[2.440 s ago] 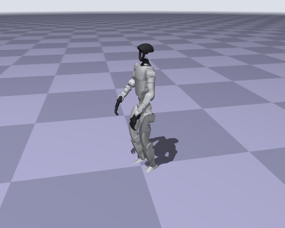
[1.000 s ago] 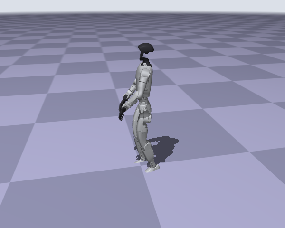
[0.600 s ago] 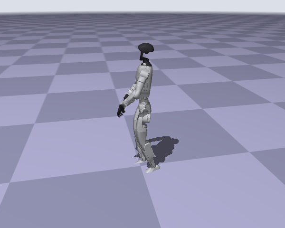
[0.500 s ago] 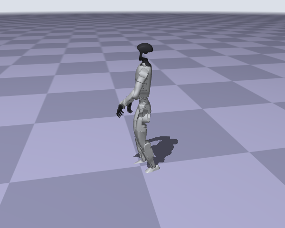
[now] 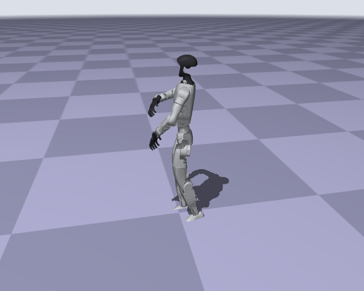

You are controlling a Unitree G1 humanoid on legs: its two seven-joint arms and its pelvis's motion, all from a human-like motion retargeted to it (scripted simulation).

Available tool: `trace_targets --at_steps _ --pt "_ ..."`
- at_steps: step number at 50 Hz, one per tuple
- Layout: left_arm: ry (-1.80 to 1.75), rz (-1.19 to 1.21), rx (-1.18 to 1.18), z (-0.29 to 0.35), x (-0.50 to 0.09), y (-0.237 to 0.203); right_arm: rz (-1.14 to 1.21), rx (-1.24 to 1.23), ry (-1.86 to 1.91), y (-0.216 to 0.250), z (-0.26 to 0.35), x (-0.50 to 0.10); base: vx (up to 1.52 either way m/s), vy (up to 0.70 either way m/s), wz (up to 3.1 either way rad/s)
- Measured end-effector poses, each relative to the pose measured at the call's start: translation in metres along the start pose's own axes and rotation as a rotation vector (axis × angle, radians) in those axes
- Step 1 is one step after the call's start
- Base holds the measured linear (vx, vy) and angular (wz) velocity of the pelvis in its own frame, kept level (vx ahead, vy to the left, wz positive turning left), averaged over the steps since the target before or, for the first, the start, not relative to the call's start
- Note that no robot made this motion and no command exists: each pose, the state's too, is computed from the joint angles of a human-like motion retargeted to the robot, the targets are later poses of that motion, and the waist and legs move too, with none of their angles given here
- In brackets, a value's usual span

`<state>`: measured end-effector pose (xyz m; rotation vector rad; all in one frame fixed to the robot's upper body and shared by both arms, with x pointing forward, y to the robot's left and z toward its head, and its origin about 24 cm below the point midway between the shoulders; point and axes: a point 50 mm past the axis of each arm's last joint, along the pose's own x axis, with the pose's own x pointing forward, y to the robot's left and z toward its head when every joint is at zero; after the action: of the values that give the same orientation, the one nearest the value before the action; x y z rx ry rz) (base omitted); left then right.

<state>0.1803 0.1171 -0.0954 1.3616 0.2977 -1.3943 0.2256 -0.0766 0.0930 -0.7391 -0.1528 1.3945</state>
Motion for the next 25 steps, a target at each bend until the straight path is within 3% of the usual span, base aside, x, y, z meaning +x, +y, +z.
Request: trace_targets --at_steps 8,25 --pt "0.014 0.037 -0.012 -0.003 -0.001 0.003 0.052 0.004 -0.136 -0.004 0.031 0.015 0.00 0.00 0.00" --pt "0.051 0.085 -0.062 -0.009 -0.001 0.004 -0.023 0.107 -0.158 -0.004 0.026 0.018 0.00 0.00 0.00"
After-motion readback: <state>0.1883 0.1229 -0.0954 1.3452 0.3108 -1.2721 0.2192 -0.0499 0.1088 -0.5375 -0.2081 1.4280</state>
